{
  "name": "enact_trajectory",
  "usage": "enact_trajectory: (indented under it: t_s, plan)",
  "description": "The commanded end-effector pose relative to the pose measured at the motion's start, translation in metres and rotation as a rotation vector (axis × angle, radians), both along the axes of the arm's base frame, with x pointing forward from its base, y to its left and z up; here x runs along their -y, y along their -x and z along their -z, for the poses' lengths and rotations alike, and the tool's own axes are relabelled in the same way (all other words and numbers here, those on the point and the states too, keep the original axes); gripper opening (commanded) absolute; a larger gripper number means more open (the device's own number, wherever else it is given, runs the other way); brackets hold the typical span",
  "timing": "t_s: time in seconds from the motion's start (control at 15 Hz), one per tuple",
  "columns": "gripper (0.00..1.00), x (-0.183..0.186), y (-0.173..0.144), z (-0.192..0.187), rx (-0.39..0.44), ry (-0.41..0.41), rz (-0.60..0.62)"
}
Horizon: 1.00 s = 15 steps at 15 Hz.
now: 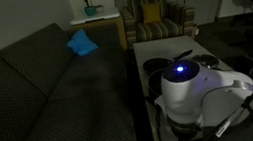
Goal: Pick up the black spoon from the table and put it in the pot.
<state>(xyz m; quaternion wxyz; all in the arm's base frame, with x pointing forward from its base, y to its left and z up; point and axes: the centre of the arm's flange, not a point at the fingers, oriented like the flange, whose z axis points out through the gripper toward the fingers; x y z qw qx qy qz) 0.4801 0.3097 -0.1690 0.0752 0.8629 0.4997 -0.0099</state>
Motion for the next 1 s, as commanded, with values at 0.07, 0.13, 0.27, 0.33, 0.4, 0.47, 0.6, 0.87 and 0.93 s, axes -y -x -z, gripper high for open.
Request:
enact_trajectory:
  t_s: [0.07, 0.13, 0.27, 0.33, 0.4, 0.47, 0.6, 0.87, 0.93]
  plan:
    - [0.11, 0.009, 0.012, 0.014, 0.002, -0.044, 0.001]
    - [0.03, 0.009, 0.014, 0.013, 0.0, -0.047, 0.001]
    - [0.0, 0.01, 0.016, 0.013, -0.003, -0.051, -0.005]
    - [0.0, 0.012, 0.016, 0.012, -0.004, -0.05, -0.011]
    - [0.03, 0.014, 0.015, 0.011, -0.004, -0.05, -0.018]
    - [0.03, 0.017, 0.015, 0.009, -0.006, -0.049, -0.022]
    - [0.03, 0.021, 0.015, 0.005, -0.009, -0.051, -0.031]
    - [0.03, 0.027, 0.015, -0.002, -0.018, -0.05, -0.063]
    - [0.03, 0.028, 0.016, -0.006, -0.03, -0.048, -0.087]
